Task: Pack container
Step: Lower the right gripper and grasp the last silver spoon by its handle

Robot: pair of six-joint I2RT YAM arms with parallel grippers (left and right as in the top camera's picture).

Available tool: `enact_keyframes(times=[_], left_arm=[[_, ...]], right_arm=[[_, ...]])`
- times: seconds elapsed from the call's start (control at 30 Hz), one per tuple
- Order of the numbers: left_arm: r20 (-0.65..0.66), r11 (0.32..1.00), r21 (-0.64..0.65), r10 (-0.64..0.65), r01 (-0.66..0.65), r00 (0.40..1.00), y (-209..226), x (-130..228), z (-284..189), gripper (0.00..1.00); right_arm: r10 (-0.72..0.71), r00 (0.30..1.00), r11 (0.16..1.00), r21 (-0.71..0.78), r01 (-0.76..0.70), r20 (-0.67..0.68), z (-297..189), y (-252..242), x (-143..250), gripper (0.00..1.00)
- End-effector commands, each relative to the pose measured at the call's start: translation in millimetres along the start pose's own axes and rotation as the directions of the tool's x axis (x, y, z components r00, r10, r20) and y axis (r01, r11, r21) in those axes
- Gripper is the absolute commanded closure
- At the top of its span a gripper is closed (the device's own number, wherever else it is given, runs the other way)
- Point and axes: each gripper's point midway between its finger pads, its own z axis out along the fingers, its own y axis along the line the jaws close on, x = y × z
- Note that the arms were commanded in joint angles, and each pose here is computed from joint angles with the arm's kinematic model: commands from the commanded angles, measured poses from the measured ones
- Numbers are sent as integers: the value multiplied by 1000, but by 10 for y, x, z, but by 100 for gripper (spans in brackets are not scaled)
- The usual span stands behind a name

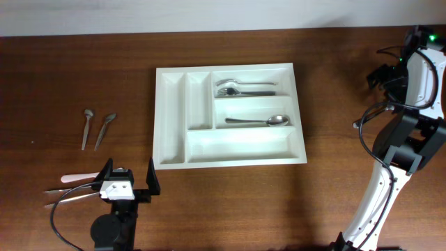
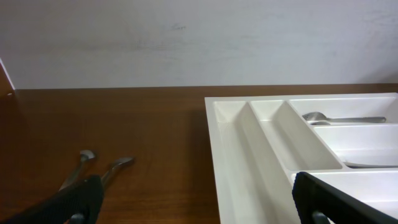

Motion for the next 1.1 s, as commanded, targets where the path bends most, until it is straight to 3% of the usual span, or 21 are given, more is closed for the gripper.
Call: enact_keyframes(times=[0.0,1.07], left_arm=[[4,1000,5,15,-15,1000,-5,9,0,1],[4,1000,5,15,-15,1000,-4,10,0,1]], right_arm=[[72,997,997,11,-72,-20,76,-26,32,1],[-40,998,999,17,41,-38,490,-78,49,1]])
